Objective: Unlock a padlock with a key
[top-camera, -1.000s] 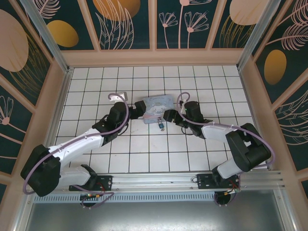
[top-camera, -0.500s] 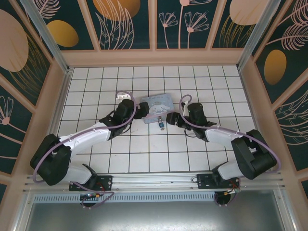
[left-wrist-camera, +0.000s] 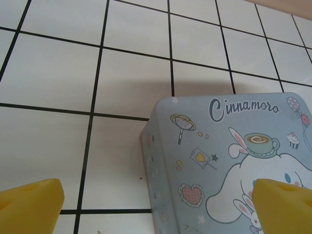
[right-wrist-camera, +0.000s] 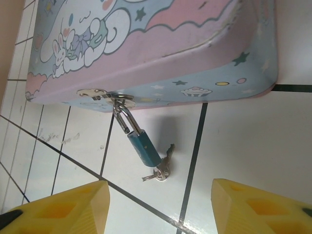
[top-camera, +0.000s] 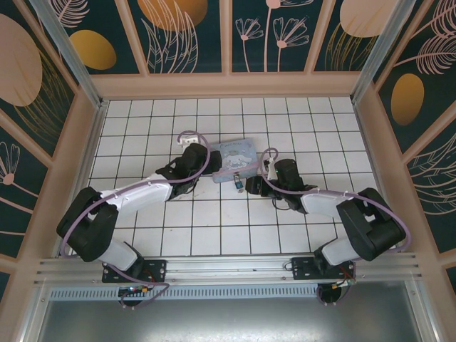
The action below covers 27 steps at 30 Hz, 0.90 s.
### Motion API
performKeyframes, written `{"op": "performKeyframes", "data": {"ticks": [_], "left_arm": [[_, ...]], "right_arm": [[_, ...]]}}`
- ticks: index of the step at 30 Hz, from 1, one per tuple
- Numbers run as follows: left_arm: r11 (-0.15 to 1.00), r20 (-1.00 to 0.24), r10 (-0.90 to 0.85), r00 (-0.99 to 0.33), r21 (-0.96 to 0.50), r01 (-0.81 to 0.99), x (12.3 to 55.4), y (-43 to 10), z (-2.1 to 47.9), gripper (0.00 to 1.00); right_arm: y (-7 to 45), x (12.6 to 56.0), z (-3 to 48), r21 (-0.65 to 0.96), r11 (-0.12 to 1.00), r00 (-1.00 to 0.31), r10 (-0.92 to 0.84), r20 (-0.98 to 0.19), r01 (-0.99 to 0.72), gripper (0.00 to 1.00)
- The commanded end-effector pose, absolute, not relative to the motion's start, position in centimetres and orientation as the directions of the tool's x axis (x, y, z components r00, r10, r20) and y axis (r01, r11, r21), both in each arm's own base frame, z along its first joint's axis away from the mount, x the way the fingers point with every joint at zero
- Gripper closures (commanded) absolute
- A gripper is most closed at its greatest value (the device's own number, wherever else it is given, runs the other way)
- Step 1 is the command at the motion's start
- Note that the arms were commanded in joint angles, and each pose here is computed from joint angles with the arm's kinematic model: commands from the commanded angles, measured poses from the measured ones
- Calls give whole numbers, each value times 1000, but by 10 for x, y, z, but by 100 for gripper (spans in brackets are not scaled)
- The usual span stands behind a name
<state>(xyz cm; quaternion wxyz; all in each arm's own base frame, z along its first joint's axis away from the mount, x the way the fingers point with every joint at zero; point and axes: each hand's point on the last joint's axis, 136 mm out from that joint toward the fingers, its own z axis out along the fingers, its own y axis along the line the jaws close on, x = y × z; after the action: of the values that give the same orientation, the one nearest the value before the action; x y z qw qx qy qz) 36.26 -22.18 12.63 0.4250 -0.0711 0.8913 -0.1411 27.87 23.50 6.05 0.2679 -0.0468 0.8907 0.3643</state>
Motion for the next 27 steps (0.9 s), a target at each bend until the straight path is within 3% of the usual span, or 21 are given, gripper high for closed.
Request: {"op": "performKeyframes", "data": {"ticks": [1, 27], "left_arm": [[961, -749, -230, -621, -277, -21, 368, -221, 129, 2], [888, -704, -309, -639, -454, 70, 363, -247, 146, 1]], "right_arm": [[237, 284, 59, 568, 759, -817, 85, -570, -317, 43], [272, 296, 35, 510, 780, -826, -15, -563, -362, 50]]}}
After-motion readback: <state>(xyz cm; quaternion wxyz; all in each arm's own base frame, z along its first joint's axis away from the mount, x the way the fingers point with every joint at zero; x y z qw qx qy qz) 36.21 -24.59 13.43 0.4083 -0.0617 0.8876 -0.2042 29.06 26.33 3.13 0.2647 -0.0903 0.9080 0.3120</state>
